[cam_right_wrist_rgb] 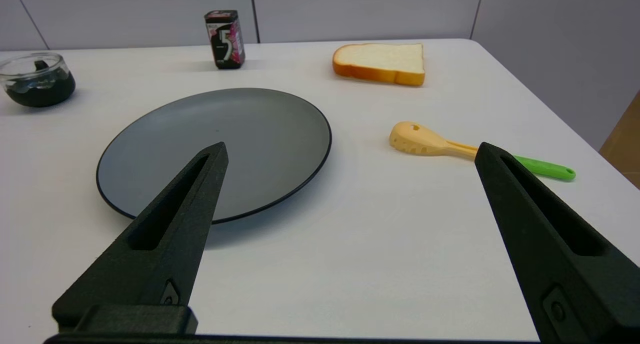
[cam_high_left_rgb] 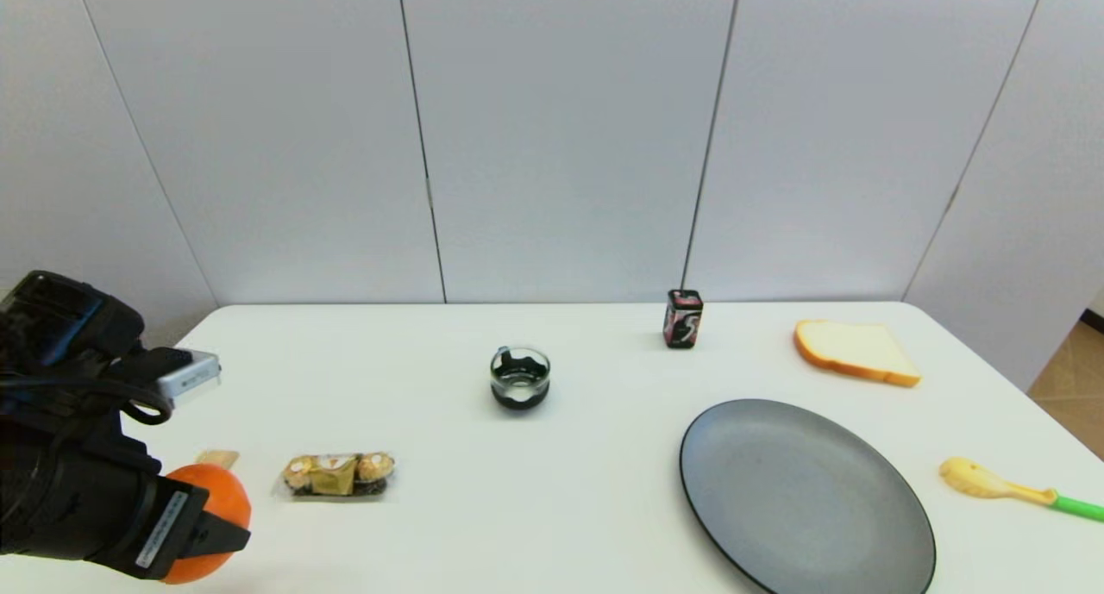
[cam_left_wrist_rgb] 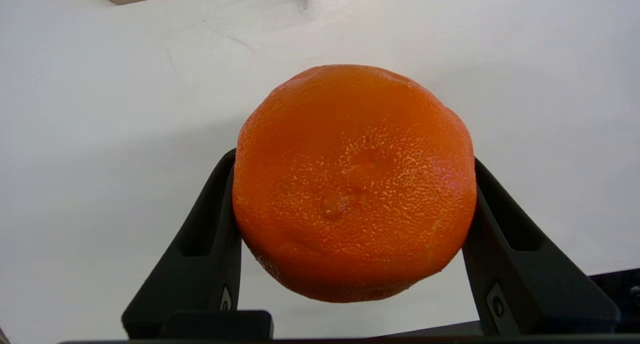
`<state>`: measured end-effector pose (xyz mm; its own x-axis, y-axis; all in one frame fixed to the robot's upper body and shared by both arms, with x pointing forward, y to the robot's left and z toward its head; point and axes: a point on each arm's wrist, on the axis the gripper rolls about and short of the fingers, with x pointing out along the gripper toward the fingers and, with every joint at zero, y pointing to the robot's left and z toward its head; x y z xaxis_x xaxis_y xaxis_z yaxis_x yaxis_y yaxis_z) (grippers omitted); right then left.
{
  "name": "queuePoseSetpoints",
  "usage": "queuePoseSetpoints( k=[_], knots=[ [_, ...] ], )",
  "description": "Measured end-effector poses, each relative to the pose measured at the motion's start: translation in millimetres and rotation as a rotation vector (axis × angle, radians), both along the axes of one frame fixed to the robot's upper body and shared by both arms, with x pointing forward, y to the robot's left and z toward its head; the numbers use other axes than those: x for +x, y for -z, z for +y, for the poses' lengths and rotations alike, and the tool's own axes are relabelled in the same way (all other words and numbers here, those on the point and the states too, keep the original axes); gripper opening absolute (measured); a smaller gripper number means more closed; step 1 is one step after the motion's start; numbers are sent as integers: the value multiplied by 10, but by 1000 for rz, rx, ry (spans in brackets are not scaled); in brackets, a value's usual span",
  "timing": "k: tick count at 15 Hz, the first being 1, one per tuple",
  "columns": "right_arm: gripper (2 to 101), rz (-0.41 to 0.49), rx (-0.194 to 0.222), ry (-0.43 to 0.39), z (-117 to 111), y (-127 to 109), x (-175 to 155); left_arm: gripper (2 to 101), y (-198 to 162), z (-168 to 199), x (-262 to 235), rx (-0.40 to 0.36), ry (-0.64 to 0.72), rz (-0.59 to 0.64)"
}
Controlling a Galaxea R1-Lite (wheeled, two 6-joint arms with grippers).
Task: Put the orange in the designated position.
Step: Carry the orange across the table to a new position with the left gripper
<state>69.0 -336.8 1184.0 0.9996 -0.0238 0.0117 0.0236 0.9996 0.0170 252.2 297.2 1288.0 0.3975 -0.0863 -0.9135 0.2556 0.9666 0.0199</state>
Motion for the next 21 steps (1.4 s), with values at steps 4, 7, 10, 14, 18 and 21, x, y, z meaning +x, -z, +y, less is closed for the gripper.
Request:
queuePoseSetpoints(
  k=[4,7,10,14,18,21],
  knots=[
    [980,0,0,1,0,0,0,690,123,-145,147,10,56,45],
    [980,0,0,1,0,0,0,690,224,-250,267,18,88,73],
    [980,0,0,1,0,0,0,689,319,-305,338,30,102,113],
    [980,0,0,1,0,0,0,689,429,-347,421,43,109,154],
    [980,0,0,0,0,0,0,689,465,-395,499,44,116,160],
    [980,0,0,0,0,0,0,689,482,-407,521,47,118,165]
  ],
)
